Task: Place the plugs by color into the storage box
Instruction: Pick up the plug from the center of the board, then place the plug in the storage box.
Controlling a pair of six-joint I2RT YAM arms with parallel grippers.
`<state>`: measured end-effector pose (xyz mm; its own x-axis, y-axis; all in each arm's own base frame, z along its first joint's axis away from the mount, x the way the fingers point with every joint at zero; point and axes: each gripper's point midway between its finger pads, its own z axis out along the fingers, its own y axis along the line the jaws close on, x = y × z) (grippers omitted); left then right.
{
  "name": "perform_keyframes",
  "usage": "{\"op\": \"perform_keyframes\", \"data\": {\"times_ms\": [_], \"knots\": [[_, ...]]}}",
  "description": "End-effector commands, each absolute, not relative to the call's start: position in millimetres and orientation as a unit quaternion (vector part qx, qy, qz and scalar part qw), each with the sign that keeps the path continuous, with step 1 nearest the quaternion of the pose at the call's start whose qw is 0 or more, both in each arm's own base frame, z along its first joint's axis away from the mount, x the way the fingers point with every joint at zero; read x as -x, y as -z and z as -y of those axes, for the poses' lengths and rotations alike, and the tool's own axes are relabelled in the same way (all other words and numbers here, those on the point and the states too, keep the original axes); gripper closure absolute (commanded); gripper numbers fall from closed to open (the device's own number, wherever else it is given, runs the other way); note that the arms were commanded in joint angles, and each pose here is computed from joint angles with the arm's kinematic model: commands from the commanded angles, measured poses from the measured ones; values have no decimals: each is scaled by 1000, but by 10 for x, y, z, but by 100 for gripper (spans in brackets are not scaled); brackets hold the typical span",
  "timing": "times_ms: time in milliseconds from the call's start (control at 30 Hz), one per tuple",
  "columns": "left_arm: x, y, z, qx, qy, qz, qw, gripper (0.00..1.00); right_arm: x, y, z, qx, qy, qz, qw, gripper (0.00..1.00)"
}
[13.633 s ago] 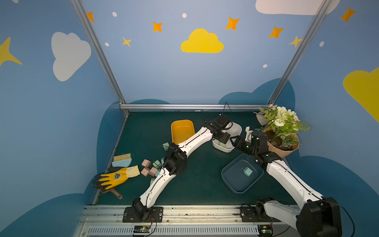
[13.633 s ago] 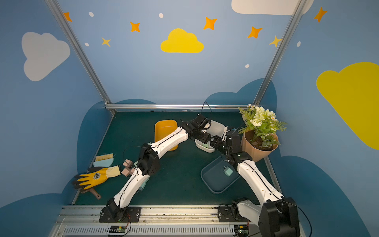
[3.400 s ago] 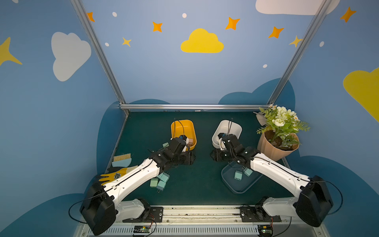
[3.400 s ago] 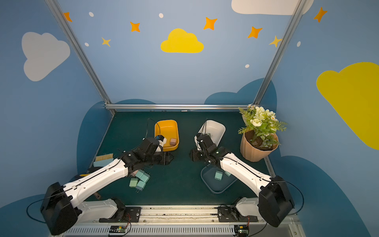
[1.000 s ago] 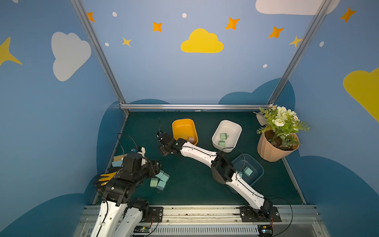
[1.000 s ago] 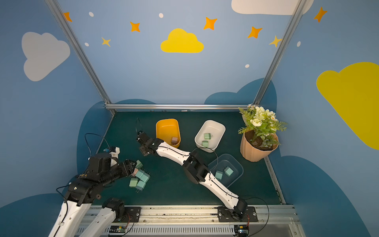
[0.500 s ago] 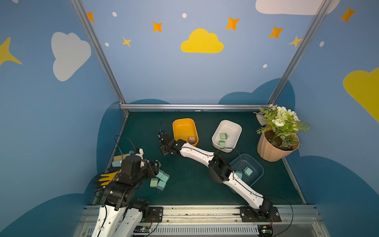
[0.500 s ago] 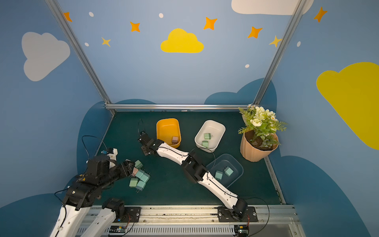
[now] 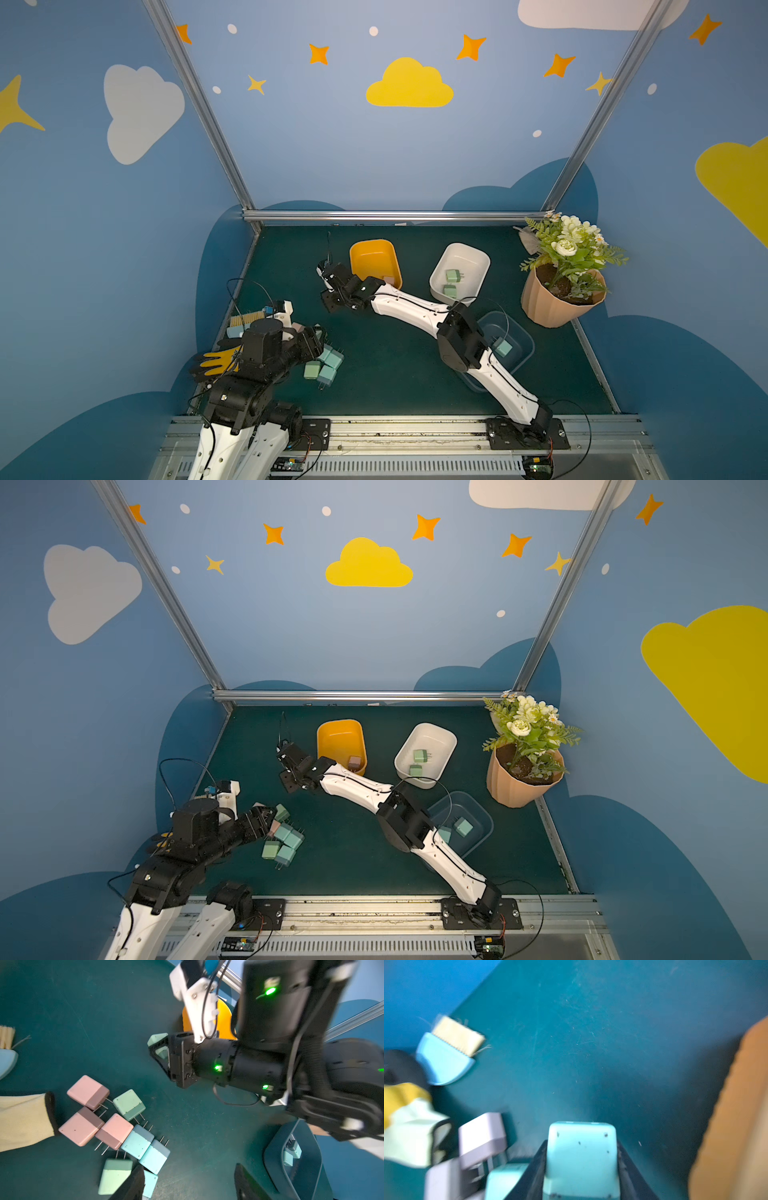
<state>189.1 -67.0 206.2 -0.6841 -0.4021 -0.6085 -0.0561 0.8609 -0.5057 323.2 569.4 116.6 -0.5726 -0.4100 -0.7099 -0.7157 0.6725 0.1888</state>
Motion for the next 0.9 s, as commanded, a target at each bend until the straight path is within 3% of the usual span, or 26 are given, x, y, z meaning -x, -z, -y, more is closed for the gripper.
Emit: {"op": "perform_keyframes", "data": {"times_ms": [0, 500, 867], "knots": [[-1950, -2106, 829, 121, 274, -880, 369, 33, -3207, -1825, -5577, 312, -267, -834, 369, 74], [-2239, -2272, 1243, 82, 362, -852, 369, 36, -3511, -2023, -4367, 230, -245, -854, 399, 73], [-2673, -2438, 1932, 4, 383, -854, 352, 37, -3806, -1970, -3422, 143, -230, -886, 376, 74]]}}
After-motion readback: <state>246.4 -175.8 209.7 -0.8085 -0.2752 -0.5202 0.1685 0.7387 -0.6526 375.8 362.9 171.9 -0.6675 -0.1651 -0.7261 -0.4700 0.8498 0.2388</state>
